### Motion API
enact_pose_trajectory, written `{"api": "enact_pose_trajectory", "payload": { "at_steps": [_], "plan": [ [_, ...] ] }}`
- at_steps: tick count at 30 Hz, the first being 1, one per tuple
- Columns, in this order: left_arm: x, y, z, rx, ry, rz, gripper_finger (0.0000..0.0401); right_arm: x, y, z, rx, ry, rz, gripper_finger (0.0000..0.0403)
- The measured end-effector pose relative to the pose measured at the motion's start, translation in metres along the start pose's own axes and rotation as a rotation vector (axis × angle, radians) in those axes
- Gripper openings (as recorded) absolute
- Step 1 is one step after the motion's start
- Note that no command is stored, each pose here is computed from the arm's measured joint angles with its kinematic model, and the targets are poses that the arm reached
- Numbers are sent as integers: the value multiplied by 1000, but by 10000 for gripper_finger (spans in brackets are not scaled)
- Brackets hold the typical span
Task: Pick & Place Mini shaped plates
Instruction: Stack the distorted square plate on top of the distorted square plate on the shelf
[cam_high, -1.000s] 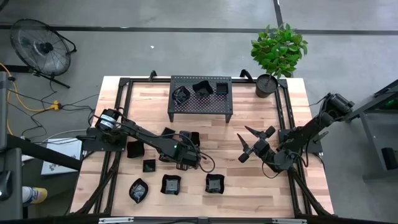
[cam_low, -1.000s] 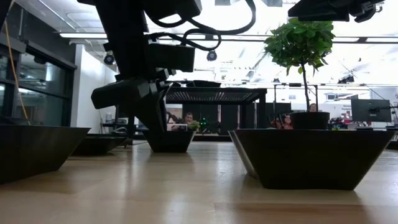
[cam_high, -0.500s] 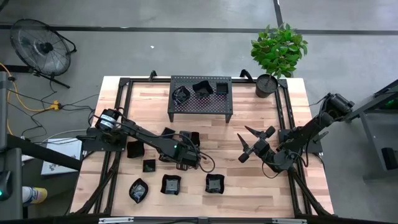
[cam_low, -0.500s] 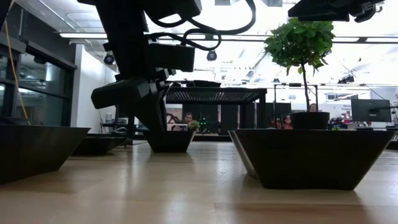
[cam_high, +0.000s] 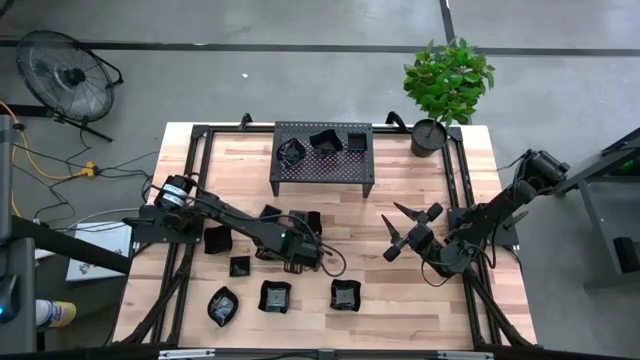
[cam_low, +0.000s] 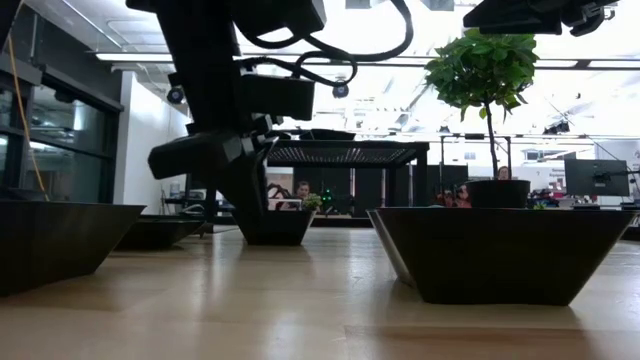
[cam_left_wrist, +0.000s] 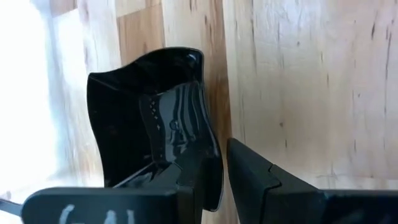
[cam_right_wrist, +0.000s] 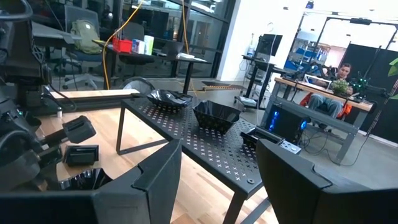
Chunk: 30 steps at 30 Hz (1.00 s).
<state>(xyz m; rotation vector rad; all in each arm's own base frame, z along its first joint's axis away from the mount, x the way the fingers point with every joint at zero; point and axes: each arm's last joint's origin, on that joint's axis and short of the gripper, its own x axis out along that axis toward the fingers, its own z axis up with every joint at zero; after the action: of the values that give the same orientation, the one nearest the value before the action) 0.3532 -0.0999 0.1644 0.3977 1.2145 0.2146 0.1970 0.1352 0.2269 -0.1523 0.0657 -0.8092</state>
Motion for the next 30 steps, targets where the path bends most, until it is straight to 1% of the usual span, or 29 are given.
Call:
{"api": "enact_pose_trajectory", "payload": {
  "at_steps": [6, 12, 21, 30],
  "plan": [
    [0, 0, 0, 0, -3, 5, 56, 0, 0, 0, 0, 0, 0, 204],
    [1, 1, 0, -1, 7, -2, 6, 0, 0, 0, 0, 0, 0, 204],
    [-2, 2, -1, 4, 5, -13, 2, 0, 0, 0, 11, 0, 0, 204],
    [-28, 6, 1, -1, -64, -38, 1, 0, 0, 0, 22, 0, 0, 204]
  ]
}}
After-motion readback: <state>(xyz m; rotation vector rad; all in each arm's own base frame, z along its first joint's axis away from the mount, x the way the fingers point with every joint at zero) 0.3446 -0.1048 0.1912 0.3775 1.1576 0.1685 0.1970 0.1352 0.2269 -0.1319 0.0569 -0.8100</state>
